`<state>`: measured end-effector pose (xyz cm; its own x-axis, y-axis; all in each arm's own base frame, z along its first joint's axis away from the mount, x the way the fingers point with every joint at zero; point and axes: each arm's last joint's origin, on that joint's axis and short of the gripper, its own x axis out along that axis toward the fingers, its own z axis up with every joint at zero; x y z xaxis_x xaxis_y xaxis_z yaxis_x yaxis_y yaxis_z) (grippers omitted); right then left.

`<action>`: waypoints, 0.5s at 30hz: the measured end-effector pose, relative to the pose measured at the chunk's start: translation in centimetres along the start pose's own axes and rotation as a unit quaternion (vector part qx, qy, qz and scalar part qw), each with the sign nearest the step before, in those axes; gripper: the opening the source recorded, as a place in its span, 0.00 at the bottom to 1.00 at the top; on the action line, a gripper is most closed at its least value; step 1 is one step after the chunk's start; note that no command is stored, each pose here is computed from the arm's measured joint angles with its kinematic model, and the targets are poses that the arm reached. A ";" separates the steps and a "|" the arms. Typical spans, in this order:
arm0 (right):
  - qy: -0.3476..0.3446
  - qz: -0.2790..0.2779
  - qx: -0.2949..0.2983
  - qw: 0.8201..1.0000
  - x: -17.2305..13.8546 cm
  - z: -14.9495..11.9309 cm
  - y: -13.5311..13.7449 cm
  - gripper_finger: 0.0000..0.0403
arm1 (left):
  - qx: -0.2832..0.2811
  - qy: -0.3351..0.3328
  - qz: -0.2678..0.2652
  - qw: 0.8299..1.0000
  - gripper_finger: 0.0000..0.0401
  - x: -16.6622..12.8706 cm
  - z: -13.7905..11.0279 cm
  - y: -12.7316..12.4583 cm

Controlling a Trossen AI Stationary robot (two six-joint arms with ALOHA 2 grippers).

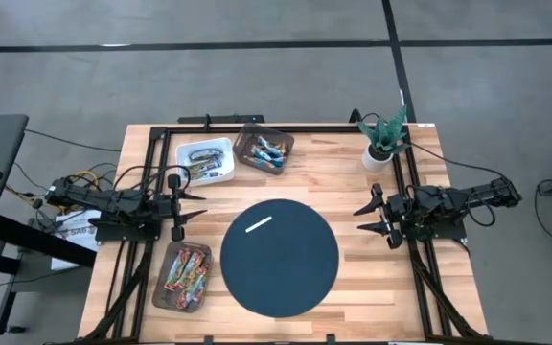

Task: Pick and place Granola Bars by type
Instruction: Return to Home Position

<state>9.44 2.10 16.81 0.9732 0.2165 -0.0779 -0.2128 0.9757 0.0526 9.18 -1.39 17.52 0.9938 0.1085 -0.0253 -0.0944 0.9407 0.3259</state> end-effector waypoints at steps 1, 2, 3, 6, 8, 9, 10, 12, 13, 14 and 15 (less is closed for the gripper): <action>0.000 0.000 0.000 1.000 0.0 0.0 0.0 0.44 | -0.001 0.000 0.000 1.000 0.36 0.0 0.0 0.0; 0.000 0.000 0.000 1.000 0.0 0.0 0.0 0.44 | -0.001 0.000 0.000 1.000 0.36 0.0 0.0 0.0; 0.000 0.000 0.000 1.000 0.0 0.0 0.0 0.44 | 0.000 0.000 0.000 1.000 0.36 0.0 0.0 0.0; 0.000 0.000 0.000 1.000 0.0 0.0 0.0 0.44 | 0.003 0.000 0.000 1.000 0.36 0.0 0.0 0.0; 0.000 0.000 0.000 1.000 0.0 0.0 0.0 0.44 | 0.004 0.000 0.000 1.000 0.36 0.0 0.0 0.0; 0.000 0.000 0.000 1.000 0.0 0.0 0.0 0.44 | 0.004 0.000 0.000 1.000 0.36 0.0 0.0 0.0; 0.000 0.000 0.000 1.000 0.0 0.0 0.0 0.44 | 0.003 0.001 0.000 1.000 0.36 0.0 0.0 0.0; 0.000 0.000 0.000 1.000 0.0 0.0 0.0 0.44 | 0.002 0.001 0.000 1.000 0.36 0.0 0.0 0.0; 0.000 0.000 0.000 1.000 0.0 0.0 0.0 0.44 | 0.002 0.001 0.000 1.000 0.36 0.0 0.0 0.0; 0.000 0.000 0.000 1.000 0.0 0.0 0.0 0.44 | 0.001 0.001 0.000 1.000 0.36 0.0 0.0 0.0; 0.000 0.000 0.000 1.000 0.0 0.0 0.0 0.44 | 0.000 0.001 0.000 1.000 0.36 0.0 0.0 0.0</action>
<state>9.45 2.10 16.81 0.9732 0.2164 -0.0781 -0.2127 0.9757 0.0526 9.18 -1.39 17.50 0.9937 0.1090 -0.0268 -0.0943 0.9404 0.3268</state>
